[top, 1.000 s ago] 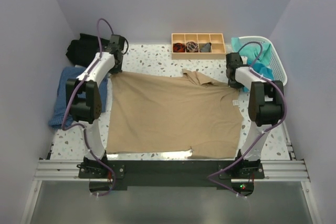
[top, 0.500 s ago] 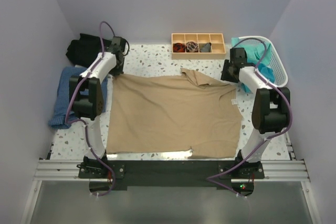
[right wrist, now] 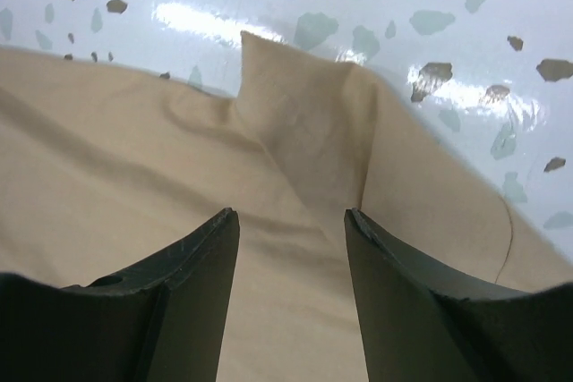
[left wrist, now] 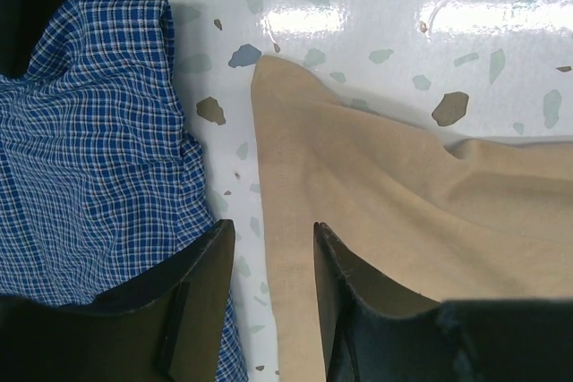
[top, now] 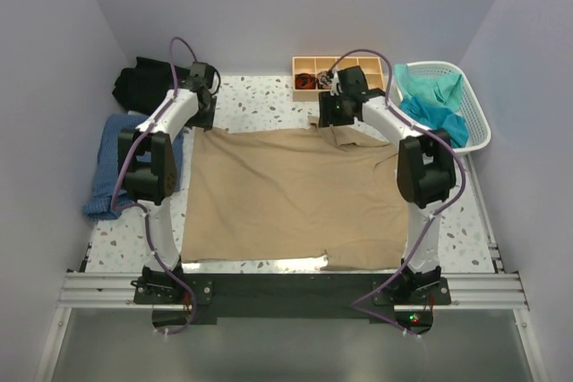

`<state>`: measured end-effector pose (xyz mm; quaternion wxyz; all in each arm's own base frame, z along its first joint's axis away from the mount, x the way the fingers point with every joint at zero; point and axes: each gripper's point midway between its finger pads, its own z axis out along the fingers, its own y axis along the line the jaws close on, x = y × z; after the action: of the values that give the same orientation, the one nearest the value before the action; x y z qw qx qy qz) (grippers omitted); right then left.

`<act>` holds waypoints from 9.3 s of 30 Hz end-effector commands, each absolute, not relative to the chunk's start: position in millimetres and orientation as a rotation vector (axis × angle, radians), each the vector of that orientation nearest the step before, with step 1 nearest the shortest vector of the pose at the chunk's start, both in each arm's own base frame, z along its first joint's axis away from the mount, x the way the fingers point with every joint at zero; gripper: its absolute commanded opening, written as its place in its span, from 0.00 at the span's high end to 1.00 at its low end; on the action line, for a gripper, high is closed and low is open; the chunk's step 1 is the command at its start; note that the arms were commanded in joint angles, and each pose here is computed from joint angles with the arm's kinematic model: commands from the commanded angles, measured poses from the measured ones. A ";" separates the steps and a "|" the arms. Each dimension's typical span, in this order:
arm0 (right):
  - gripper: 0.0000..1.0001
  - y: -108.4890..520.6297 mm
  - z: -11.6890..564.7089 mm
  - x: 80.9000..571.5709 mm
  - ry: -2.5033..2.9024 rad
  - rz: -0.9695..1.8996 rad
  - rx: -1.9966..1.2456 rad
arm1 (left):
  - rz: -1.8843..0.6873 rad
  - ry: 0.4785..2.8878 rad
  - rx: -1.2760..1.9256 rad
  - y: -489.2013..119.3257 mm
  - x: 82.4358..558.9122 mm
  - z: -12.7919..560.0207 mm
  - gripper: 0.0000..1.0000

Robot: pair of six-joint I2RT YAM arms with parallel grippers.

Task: Fold and stack the t-shirts
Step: Fold the tshirt

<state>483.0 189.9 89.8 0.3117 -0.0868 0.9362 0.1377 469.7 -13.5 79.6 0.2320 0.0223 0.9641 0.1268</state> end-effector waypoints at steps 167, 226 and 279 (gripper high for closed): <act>0.30 125.7 123.5 304.2 2.778 0.141 -0.270 | 0.040 2.444 -0.264 -36.4 381.2 106.1 0.42; 0.25 153.9 81.6 346.0 2.727 0.256 -0.278 | -0.134 2.556 -0.233 -85.5 305.9 68.1 0.78; 0.53 105.5 52.6 316.8 2.595 0.584 0.336 | -0.055 2.434 -0.169 -67.4 386.9 103.0 0.62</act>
<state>314.8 98.1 48.4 0.2188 0.0956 0.9572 0.1637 365.4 -50.8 66.8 0.2844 -0.0866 0.9544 0.0289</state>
